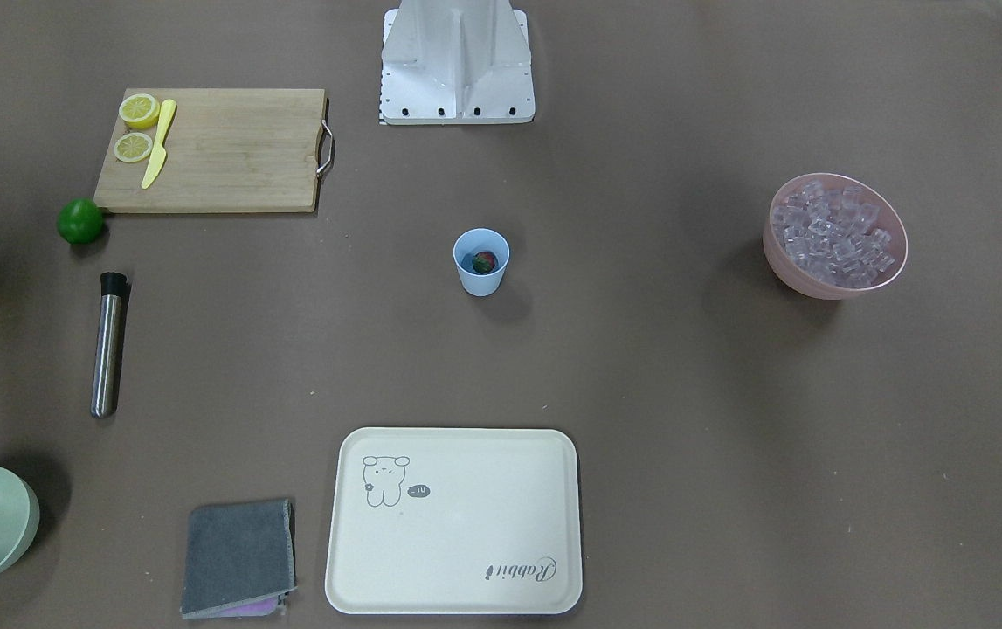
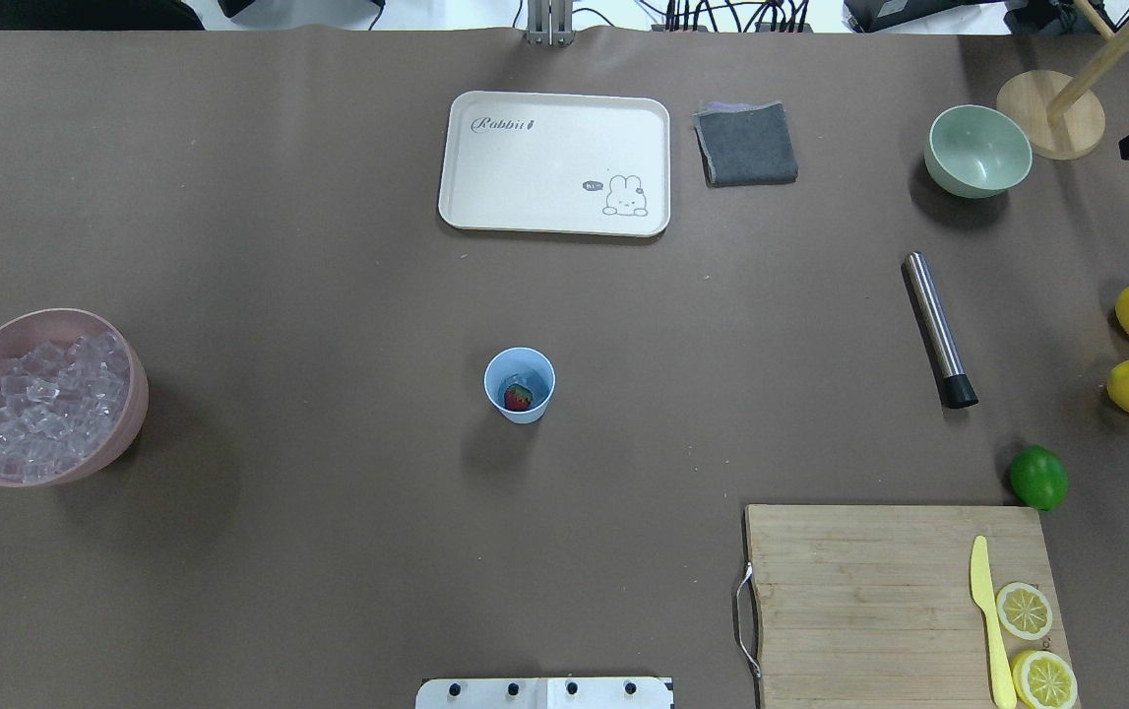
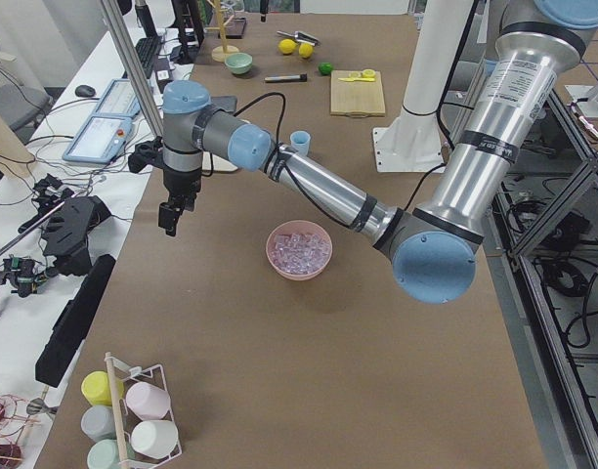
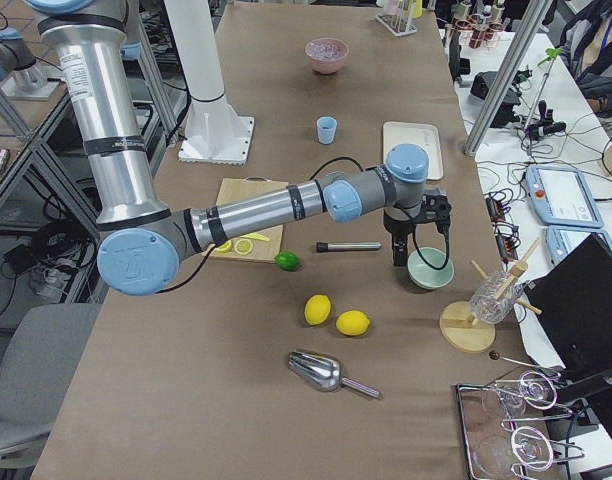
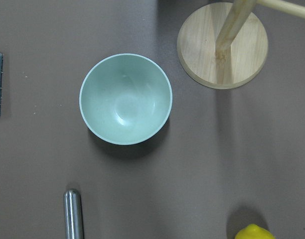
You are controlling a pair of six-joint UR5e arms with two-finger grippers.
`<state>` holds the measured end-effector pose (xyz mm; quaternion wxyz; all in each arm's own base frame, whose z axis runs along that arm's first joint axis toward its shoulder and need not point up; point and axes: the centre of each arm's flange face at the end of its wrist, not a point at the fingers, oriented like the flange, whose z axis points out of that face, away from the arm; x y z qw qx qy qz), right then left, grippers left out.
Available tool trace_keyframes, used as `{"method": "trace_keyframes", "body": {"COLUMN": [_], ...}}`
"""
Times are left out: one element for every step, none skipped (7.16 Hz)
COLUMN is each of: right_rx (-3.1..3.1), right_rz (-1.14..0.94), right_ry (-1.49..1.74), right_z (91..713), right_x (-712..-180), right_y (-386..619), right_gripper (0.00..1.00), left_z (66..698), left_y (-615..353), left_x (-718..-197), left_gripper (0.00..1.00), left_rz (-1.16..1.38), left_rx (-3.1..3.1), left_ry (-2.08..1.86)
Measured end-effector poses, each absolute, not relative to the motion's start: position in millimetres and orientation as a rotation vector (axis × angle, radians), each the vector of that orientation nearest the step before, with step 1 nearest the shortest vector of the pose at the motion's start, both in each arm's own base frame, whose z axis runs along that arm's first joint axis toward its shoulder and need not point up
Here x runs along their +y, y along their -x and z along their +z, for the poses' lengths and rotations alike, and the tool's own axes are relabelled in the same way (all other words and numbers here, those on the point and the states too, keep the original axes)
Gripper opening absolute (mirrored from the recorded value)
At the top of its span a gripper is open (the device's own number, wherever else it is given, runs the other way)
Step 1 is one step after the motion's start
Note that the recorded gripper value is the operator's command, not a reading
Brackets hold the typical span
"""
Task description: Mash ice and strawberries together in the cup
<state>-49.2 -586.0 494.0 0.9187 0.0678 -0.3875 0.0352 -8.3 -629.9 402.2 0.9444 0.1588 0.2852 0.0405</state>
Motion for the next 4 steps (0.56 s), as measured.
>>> {"method": "trace_keyframes", "body": {"right_rx": [-0.782, -0.755, -0.709, -0.658], "right_rz": [0.046, 0.028, 0.009, -0.024], "right_ry": [-0.15, -0.156, -0.156, -0.161], "right_z": [495.9, 498.7, 502.2, 502.1], "right_x": [-583.8, -583.8, -585.4, -588.7], "right_y": [49.7, 45.7, 38.5, 32.2], "right_gripper": [1.0, 1.0, 1.0, 1.0], "left_z": [410.4, 419.7, 424.2, 427.6], "left_y": [10.5, 11.2, 11.1, 11.1], "left_x": [-628.3, -626.6, -627.3, -627.6], "left_gripper": [0.97, 0.97, 0.97, 0.97], "left_rz": [0.074, 0.059, 0.035, 0.016], "left_rx": [0.576, 0.576, 0.579, 0.583], "left_ry": [-0.31, -0.293, -0.278, -0.267]}}
